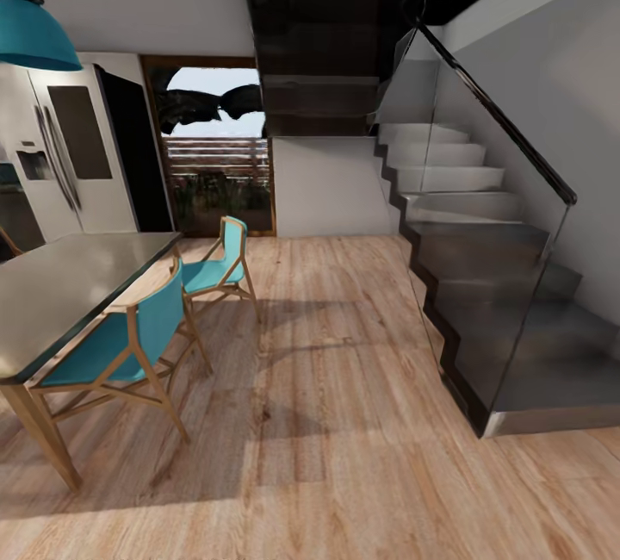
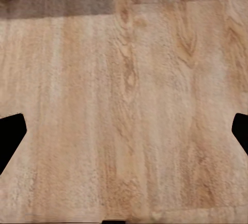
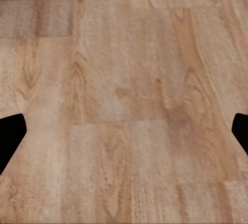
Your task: Pick up the poster from the kitchen countertop and hang it on one of the wall nails in the kitchen.
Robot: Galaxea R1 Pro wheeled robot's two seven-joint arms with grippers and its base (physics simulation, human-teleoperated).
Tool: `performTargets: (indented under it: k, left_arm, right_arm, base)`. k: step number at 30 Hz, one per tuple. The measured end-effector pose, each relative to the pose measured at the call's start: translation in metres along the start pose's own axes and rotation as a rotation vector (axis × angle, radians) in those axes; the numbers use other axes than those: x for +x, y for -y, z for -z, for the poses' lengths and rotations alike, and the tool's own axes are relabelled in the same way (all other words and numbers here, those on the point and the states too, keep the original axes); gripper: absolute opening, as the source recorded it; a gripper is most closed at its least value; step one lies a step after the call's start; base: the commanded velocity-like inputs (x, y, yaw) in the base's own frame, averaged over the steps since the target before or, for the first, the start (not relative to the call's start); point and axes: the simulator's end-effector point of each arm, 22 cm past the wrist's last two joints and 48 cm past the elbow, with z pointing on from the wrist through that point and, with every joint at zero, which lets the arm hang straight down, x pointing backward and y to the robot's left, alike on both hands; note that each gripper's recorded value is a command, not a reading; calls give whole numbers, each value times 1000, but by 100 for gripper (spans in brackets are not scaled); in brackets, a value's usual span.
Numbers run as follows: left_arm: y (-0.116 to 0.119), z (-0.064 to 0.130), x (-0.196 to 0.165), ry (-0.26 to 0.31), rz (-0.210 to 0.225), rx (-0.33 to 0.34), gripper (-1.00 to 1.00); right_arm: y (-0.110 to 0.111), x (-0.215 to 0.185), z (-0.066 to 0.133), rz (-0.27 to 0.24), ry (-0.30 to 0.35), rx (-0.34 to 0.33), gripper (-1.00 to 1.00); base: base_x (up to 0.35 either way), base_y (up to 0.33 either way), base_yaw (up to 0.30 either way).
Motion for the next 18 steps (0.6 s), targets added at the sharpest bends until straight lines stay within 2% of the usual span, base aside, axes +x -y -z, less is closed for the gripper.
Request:
performTargets:
  k: [18]
  left_arm:
    - [0,0,1,-1,0,0,100]
  right_arm:
    - [0,0,0,4,0,-1,100]
  base:
    - [0,0,292]
